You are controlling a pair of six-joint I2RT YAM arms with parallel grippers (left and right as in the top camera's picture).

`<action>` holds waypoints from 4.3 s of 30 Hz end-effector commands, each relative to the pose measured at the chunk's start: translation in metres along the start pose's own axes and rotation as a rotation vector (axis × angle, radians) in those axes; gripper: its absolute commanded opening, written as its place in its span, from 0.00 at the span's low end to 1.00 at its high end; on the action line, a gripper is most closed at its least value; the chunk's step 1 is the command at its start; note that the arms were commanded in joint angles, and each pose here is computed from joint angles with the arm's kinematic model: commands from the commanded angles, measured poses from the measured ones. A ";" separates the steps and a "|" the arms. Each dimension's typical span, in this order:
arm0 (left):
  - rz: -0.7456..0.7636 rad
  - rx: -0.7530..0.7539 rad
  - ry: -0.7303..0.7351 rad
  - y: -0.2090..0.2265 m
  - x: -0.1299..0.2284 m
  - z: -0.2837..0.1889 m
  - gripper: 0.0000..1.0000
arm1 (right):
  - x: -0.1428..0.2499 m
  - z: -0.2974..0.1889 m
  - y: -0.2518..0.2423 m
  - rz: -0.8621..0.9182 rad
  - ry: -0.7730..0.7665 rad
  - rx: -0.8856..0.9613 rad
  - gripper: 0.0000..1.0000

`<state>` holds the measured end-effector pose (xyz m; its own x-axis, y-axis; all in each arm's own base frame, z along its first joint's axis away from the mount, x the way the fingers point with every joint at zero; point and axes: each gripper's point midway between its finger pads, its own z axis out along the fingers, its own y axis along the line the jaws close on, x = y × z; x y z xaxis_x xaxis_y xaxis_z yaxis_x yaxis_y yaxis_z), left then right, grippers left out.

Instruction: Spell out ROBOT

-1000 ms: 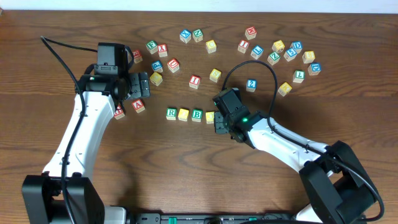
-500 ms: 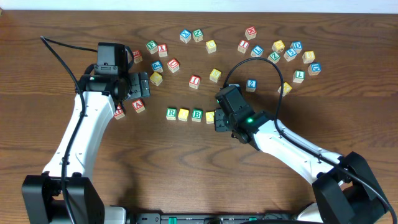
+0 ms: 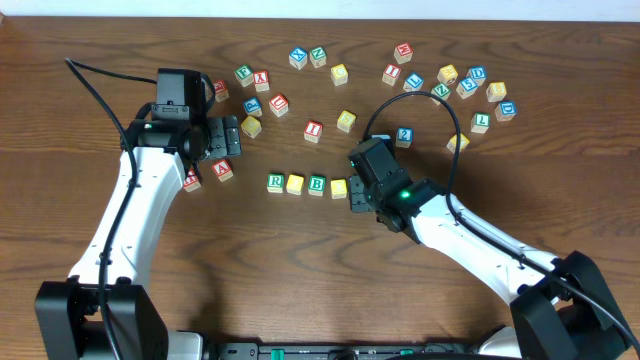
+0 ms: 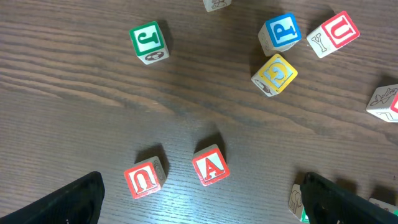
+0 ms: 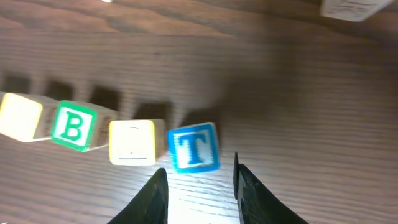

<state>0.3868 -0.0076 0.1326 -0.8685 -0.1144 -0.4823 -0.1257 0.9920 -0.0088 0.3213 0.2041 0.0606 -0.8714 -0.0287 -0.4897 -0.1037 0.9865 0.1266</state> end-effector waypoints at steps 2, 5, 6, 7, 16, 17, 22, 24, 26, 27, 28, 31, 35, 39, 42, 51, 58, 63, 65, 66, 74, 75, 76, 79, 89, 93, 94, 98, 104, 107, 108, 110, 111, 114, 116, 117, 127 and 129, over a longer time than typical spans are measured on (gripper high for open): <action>0.011 0.003 0.013 0.001 0.004 0.002 0.99 | -0.013 -0.011 -0.013 -0.021 -0.058 0.091 0.29; 0.011 0.003 0.013 0.001 0.004 0.002 0.99 | -0.010 -0.012 -0.024 -0.017 -0.051 0.145 0.27; 0.011 0.003 0.013 0.001 0.004 0.002 0.99 | -0.008 -0.012 -0.027 -0.011 -0.049 0.159 0.23; 0.011 0.003 0.013 0.001 0.005 0.002 0.99 | -0.008 -0.012 -0.029 -0.006 -0.049 0.169 0.21; 0.011 0.003 0.013 0.001 0.004 0.002 0.99 | 0.006 0.006 -0.034 0.000 -0.006 0.197 0.06; 0.011 0.003 0.013 0.001 0.004 0.002 0.99 | 0.008 0.010 -0.034 0.002 0.004 0.201 0.04; 0.011 0.003 0.013 0.001 0.004 0.002 0.99 | 0.023 0.033 -0.030 0.007 0.060 0.187 0.01; 0.011 0.003 0.013 0.001 0.004 0.002 0.99 | 0.025 0.038 -0.029 0.006 0.066 0.185 0.01; 0.011 0.003 0.013 0.001 0.004 0.002 0.99 | 0.024 0.038 -0.029 0.007 0.063 0.183 0.01; 0.011 0.003 0.013 0.001 0.004 0.002 0.99 | 0.023 0.038 -0.028 0.007 0.061 0.181 0.01; 0.011 0.003 0.013 0.001 0.004 0.002 0.99 | 0.023 0.038 -0.028 0.008 0.059 0.180 0.01; 0.011 0.003 0.013 0.001 0.005 0.002 0.99 | 0.023 0.038 -0.028 0.004 0.059 0.180 0.01; 0.011 0.003 0.013 0.001 0.005 0.002 0.99 | 0.023 0.038 -0.028 0.004 0.058 0.179 0.01; 0.011 0.003 0.013 0.001 0.004 0.002 0.99 | 0.019 0.039 -0.025 -0.006 0.043 0.167 0.01; 0.011 0.003 0.013 0.001 0.004 0.002 0.99 | 0.018 0.040 -0.023 -0.013 0.042 0.156 0.01; 0.011 0.003 0.013 0.001 0.004 0.002 0.99 | 0.017 0.041 -0.015 -0.035 0.047 0.111 0.01; 0.011 0.003 0.013 0.001 0.004 0.002 0.99 | 0.016 0.041 -0.011 -0.045 0.046 0.091 0.01; 0.011 0.003 0.013 0.001 0.004 0.002 0.99 | 0.015 0.042 -0.005 -0.052 0.043 0.061 0.01; 0.011 0.003 0.013 0.001 0.004 0.002 0.99 | 0.015 0.042 -0.005 -0.053 0.043 0.061 0.01; 0.011 0.003 0.013 0.001 0.004 0.002 0.99 | 0.015 0.042 -0.005 -0.053 0.043 0.060 0.01; 0.011 0.003 0.013 0.001 0.004 0.002 0.99 | 0.011 0.042 0.004 -0.066 0.031 0.014 0.01; 0.011 0.003 0.013 0.001 0.004 0.002 0.99 | 0.010 0.042 0.005 -0.066 0.029 0.014 0.01; 0.011 0.003 0.013 0.001 0.004 0.002 0.99 | 0.010 0.042 0.005 -0.066 0.028 0.013 0.01; 0.011 0.003 0.013 0.001 0.004 0.002 0.99 | 0.010 0.042 0.005 -0.066 0.029 0.010 0.01; 0.011 0.003 0.013 0.001 0.004 0.002 0.99 | 0.010 0.042 0.008 -0.072 0.030 -0.003 0.01; 0.011 0.003 0.013 0.001 0.004 0.002 0.99 | 0.010 0.042 0.012 -0.082 0.032 -0.025 0.01; 0.011 0.003 0.013 0.001 0.004 0.002 0.99 | 0.010 0.042 0.012 -0.082 0.032 -0.028 0.01; 0.011 0.003 0.013 0.001 0.004 0.002 0.99 | 0.009 0.042 0.013 -0.082 0.028 -0.030 0.01; 0.011 0.003 0.013 0.001 0.004 0.002 0.99 | 0.009 0.042 0.015 -0.086 0.028 -0.043 0.01; 0.011 0.003 0.013 0.001 0.004 0.002 0.99 | 0.009 0.042 0.019 -0.098 0.029 -0.063 0.01; 0.011 0.003 0.013 0.001 0.004 0.002 0.99 | 0.009 0.042 0.019 -0.098 0.029 -0.062 0.01; 0.011 0.003 0.013 0.001 0.004 0.002 0.99 | 0.009 0.042 0.019 -0.098 0.029 -0.062 0.01; 0.011 0.003 0.013 0.001 0.004 0.002 0.99 | 0.009 0.042 0.019 -0.098 0.029 -0.062 0.01; 0.011 0.003 0.013 0.001 0.004 0.002 0.99 | 0.009 0.042 0.019 -0.098 0.029 -0.062 0.01; 0.011 0.003 0.013 0.001 0.004 0.002 0.99 | 0.009 0.042 0.019 -0.098 0.029 -0.062 0.01; 0.011 0.003 0.013 0.001 0.004 0.002 0.99 | 0.009 0.042 0.019 -0.098 0.029 -0.062 0.01; 0.011 0.003 0.013 0.001 0.004 0.002 0.99 | 0.008 0.042 0.009 -0.087 0.022 -0.011 0.01; 0.011 0.003 0.013 0.001 0.004 0.002 0.99 | 0.009 0.042 0.004 -0.079 0.023 0.016 0.01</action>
<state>0.3868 -0.0076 0.1326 -0.8685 -0.1144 -0.4823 -0.1257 0.9920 -0.0088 0.3304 0.2193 0.0185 -0.8781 -0.1182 -0.4637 -0.1881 0.9763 0.1072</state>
